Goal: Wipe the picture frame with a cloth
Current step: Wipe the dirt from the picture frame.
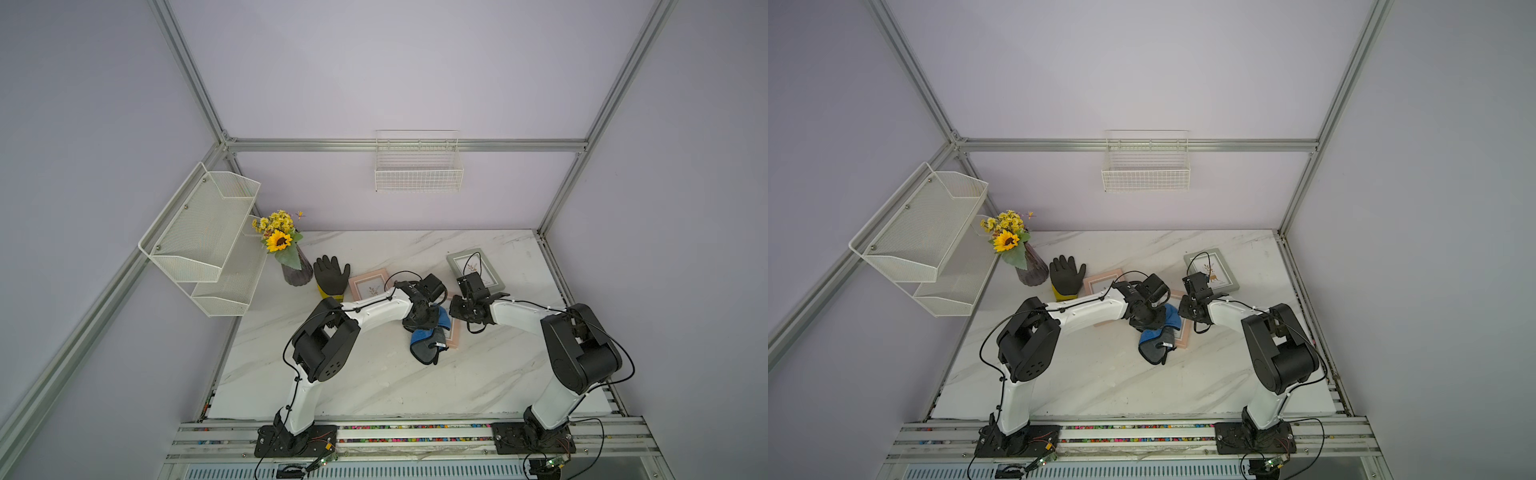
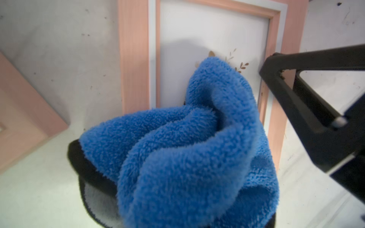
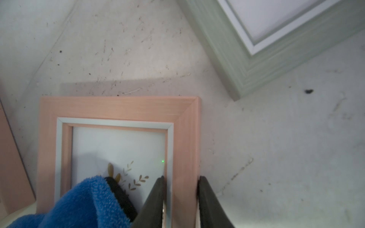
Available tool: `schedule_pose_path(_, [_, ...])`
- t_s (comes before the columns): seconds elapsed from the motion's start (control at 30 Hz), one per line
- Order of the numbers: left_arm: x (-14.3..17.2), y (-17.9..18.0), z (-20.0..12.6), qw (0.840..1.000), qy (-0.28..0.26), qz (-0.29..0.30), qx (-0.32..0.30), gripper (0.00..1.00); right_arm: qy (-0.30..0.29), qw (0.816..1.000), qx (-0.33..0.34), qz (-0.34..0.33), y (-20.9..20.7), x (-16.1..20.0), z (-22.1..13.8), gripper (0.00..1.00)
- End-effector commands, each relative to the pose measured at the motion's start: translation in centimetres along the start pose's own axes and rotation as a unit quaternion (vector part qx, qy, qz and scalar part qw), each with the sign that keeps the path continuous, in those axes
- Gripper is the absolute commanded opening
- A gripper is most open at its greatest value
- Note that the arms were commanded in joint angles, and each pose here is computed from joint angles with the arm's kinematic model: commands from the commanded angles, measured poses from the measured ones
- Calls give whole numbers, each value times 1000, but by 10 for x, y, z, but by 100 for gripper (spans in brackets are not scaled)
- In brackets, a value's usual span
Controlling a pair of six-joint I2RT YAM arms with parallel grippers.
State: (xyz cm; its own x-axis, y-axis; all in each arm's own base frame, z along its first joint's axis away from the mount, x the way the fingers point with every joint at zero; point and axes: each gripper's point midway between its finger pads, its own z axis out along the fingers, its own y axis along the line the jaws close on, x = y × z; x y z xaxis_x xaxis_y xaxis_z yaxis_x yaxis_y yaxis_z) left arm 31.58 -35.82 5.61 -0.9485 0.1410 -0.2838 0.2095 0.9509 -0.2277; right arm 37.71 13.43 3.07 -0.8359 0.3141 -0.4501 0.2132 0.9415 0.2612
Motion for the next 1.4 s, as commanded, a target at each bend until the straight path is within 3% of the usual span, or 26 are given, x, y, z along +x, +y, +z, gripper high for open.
schedule_pose_path(0.0, [13, -27, 6, 1000, 19, 25, 5, 0, 24, 999, 28, -3, -17, 16, 0, 29])
schedule_pose_path(0.17, [17, -56, 10, 998, 31, 33, 47, 0, 25, 999, 27, -3, -16, 16, 1, 29])
schedule_pose_path(0.43, [2, 37, -1, 999, 4, -20, -35, 0, 25, 999, 29, -4, -18, 18, 2, 29])
schedule_pose_path(0.53, [-1, 53, -3, 998, -1, -27, -49, 0, 26, 999, 30, -4, -18, 18, 2, 29])
schedule_pose_path(0.87, [13, -40, 3, 999, 24, 17, 44, 0, 24, 999, 30, -4, -17, 17, 0, 29])
schedule_pose_path(1.1, [-3, 5, -1, 1000, 3, 17, -14, 0, 28, 999, 26, -8, -16, 19, 2, 29])
schedule_pose_path(1.37, [-63, 16, 5, 999, -29, 27, -24, 0, 34, 999, 26, -18, -15, 28, 4, 28])
